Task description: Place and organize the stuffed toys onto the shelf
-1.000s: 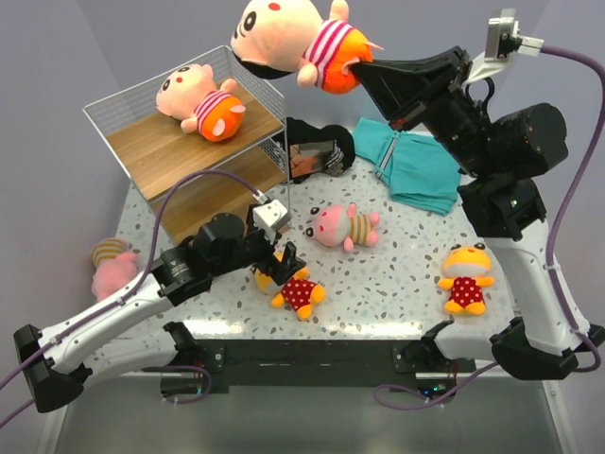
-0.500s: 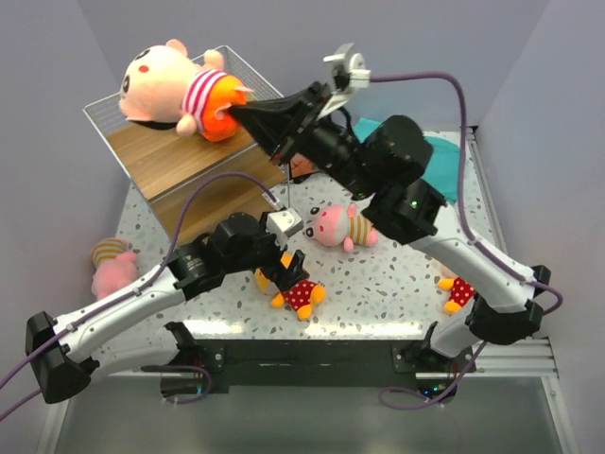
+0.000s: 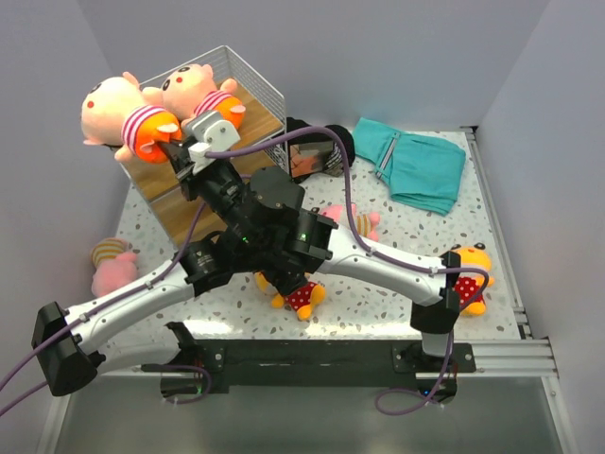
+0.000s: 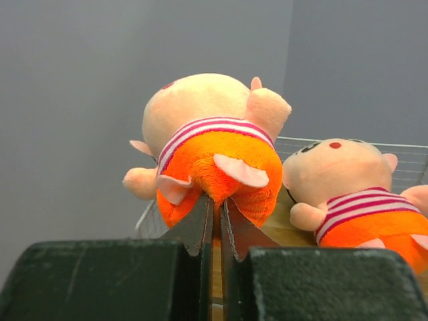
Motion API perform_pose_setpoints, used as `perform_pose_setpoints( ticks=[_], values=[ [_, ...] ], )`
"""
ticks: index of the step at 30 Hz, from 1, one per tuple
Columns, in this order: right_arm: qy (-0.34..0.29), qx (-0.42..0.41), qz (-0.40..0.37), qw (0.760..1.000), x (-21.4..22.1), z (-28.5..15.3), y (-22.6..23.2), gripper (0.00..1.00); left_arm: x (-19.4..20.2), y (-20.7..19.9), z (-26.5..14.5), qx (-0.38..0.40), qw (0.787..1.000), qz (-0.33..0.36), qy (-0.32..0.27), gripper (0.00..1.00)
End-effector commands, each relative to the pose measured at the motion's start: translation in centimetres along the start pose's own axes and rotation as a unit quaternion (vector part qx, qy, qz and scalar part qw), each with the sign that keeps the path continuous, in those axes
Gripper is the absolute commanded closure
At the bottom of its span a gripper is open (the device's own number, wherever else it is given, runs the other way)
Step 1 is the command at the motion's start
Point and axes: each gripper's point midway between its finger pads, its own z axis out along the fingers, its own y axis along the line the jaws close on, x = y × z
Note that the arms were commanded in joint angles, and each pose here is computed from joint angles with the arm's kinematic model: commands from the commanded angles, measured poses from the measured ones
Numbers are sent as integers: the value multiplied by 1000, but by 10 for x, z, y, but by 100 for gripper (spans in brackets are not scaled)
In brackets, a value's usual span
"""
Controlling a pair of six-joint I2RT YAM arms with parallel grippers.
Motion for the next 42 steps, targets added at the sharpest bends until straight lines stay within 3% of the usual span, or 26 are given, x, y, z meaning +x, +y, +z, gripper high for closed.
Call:
perform_pose_setpoints(
  ticks=[1, 7, 25, 36, 39, 42],
  values=[
    [-71, 73, 10, 995, -58, -2, -36, 100, -11, -7, -4, 17, 1000, 14, -16, 0],
    [-75, 88, 6, 993, -55, 2, -39, 100, -14, -9, -5, 20, 999, 14, -22, 0],
    [11, 106, -22, 994, 23, 11, -21, 100, -11, -7, -2, 17, 1000, 12, -16, 0],
    [40, 88, 0, 995, 51, 12, -6, 100, -9, -5, 1, 13, 1000, 12, -9, 0],
    [40, 86, 15, 995, 49, 12, -3, 93, -9, -5, 0, 14, 1000, 12, -10, 0],
    [43, 85, 16, 995, 52, 10, -2, 78, -8, -6, 0, 14, 1000, 11, -9, 0]
  ],
)
